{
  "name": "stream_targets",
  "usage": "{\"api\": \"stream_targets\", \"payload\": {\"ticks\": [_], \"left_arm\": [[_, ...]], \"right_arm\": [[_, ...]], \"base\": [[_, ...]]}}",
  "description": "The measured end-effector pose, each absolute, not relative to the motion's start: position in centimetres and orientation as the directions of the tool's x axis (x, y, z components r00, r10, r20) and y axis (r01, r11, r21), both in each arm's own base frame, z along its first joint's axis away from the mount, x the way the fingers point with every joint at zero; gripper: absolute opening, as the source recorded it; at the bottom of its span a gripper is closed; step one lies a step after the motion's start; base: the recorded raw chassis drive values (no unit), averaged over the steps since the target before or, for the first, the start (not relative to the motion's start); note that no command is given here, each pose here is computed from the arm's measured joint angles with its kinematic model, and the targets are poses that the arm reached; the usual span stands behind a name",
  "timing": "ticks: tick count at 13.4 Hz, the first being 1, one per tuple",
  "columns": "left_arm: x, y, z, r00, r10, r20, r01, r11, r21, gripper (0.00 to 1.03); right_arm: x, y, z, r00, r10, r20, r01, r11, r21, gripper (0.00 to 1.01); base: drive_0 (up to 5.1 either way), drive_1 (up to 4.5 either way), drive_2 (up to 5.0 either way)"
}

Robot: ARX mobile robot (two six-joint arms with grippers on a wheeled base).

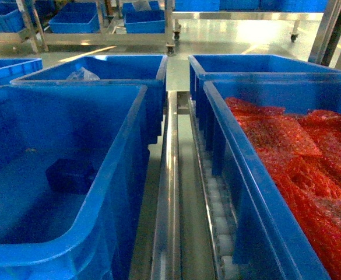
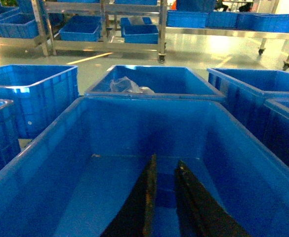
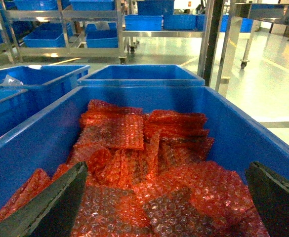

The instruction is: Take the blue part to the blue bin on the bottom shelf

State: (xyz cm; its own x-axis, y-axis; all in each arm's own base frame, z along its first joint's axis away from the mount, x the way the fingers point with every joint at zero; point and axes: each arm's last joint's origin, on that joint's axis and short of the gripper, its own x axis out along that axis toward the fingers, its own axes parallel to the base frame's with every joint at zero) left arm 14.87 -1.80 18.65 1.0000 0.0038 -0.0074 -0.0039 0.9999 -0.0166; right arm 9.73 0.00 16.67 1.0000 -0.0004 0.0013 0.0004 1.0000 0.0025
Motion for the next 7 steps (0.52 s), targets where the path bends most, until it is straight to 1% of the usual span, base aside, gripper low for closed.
{"api": "stream_targets", "payload": {"ticks": [2, 7], "left_arm": [[14.5, -1.5, 18.4, 1.000, 0.003, -0.011, -0.004, 1.000, -0.017, 0.01], [13.7, -1.0, 17.9, 1.000, 0.001, -0.007, -0.001, 1.000, -0.017, 0.02]], "right_arm": [[9.7, 0.0, 16.7, 1.000, 0.000, 0.001, 0.000, 1.000, 0.002, 0.98], [9.7, 0.0, 16.7, 1.000, 0.000, 0.001, 0.000, 1.000, 0.002, 0.98]], "base": [[0.0, 0.00, 0.0], [0.0, 0.00, 0.0]]}}
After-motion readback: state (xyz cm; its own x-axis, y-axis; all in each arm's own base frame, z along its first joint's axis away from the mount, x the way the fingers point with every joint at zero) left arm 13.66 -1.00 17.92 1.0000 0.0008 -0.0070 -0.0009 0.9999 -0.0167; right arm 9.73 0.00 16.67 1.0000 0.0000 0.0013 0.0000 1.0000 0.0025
